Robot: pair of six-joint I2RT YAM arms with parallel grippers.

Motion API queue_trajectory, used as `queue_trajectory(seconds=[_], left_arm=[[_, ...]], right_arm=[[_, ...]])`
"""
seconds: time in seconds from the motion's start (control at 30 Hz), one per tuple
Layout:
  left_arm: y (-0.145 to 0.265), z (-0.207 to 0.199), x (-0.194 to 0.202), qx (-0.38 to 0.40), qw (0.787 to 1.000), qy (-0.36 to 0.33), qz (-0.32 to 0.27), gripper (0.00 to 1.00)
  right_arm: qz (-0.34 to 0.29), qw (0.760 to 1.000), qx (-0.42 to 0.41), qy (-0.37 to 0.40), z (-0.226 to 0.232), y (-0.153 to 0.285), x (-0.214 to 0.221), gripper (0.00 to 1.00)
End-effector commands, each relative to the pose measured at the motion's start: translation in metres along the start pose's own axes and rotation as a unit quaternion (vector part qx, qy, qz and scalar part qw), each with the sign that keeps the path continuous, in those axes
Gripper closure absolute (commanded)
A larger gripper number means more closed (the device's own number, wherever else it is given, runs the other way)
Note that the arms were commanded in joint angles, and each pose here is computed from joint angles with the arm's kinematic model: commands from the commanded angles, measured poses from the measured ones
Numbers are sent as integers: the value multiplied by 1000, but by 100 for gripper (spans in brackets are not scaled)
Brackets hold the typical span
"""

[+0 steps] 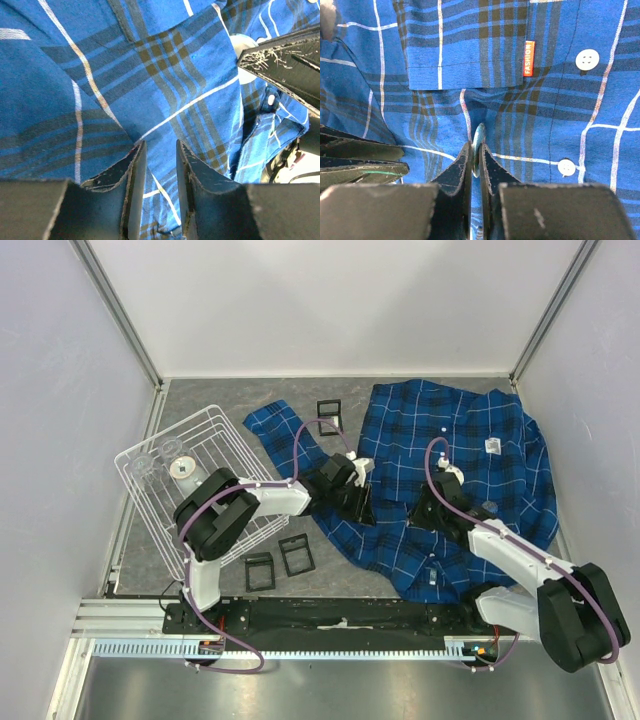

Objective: Remove the brooch from the garment
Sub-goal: Remove the brooch from the clothes.

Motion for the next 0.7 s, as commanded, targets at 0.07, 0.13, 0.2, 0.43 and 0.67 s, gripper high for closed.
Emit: queue_trajectory(seconds=[0.07, 0.13, 0.2, 0.43, 0.67], left_arm=[[29, -28, -32, 62, 997, -23, -41, 62], [32, -35, -39, 84, 995, -22, -51, 62], [33, -43, -46, 113, 992, -15, -57, 62], [11, -48, -55, 154, 986, 0, -57, 61], [-12, -51, -51, 166, 986, 2, -36, 61]], right_arm=[[50, 998, -25, -35, -8, -9, 14, 100], [41, 998, -28, -39, -10, -11, 12, 99], [33, 998, -22, -46, -16, -11, 11, 88], [27, 998, -25, -53, -24, -4, 14, 73], [6, 998, -33, -52, -25, 5, 8, 63]])
Point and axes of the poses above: each gripper's point midway between its finger pads, its own y axis back along the fingers, its own z axis along the line the jaws close on, x = y × z, the point moved 8 cm from there along y, back along the fingers, and after that the axes turned 14 degrees about -y, right-handed, at the moved point
